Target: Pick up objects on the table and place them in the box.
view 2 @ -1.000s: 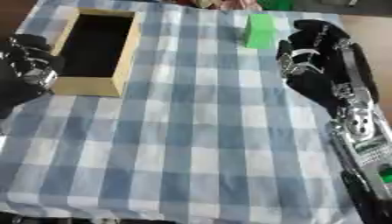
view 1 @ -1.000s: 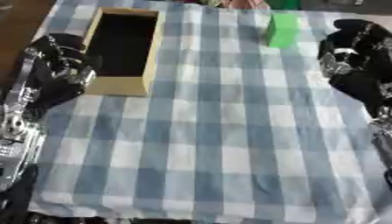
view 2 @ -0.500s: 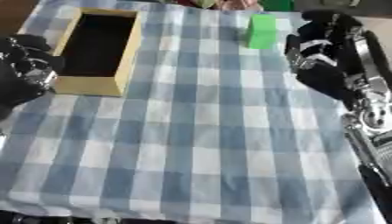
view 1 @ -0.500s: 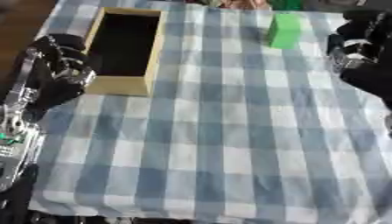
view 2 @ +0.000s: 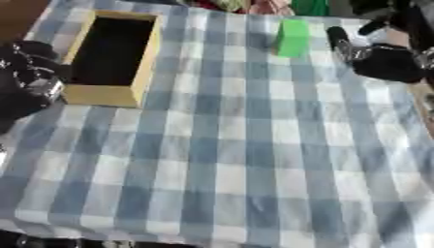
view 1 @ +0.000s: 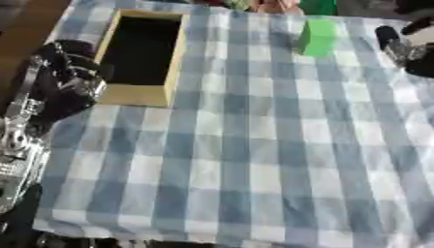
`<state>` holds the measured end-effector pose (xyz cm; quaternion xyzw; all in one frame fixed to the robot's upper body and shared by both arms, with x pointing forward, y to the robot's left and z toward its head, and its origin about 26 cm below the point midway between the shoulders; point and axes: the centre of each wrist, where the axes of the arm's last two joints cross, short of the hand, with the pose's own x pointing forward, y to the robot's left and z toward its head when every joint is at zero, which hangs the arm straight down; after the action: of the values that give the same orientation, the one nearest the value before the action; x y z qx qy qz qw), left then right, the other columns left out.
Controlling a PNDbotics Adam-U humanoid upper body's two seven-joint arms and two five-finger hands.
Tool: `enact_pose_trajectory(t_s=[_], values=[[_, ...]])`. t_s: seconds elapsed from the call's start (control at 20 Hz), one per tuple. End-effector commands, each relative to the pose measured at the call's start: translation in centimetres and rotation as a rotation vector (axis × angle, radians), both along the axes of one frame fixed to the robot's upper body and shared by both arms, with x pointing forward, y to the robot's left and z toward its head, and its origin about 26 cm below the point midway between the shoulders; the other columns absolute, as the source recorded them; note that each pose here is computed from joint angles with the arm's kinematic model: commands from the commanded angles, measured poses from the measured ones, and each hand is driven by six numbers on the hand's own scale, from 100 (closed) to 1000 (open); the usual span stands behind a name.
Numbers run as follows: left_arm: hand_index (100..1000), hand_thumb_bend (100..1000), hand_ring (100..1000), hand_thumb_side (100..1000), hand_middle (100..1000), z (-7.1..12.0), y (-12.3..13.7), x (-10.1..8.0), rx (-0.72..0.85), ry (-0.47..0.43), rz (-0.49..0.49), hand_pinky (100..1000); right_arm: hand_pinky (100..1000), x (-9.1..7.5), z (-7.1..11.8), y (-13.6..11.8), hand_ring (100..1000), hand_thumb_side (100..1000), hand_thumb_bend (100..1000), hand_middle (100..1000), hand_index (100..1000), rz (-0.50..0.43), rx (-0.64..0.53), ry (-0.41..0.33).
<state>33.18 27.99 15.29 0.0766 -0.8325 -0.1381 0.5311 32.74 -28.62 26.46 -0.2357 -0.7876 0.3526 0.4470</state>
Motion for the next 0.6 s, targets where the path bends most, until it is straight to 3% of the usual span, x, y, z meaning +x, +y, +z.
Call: enact_pose_trajectory(t_s=[0.05,0.3,0.6], values=[[682,398,600,100,582,0.6,0.3,-0.1,0.02,-0.016,-0.005,552,729,0.4,2.1,-1.5,884,100,410,809,866,-0.013,-0.16,0.014],[681,398,600,100,582,0.6,0.3,-0.1,0.028,-0.013,-0.009,552,764,1.5,3.5,-2.3,912,100,453,830,886,-0.02,-0.332,0.062],[681,399,600,100,581,0.8,0.1,-0.1,0.038,-0.015,-0.023,552,781,3.7,4.3,-2.8,924,100,472,838,901,-0.078,-0.419,0.076]])
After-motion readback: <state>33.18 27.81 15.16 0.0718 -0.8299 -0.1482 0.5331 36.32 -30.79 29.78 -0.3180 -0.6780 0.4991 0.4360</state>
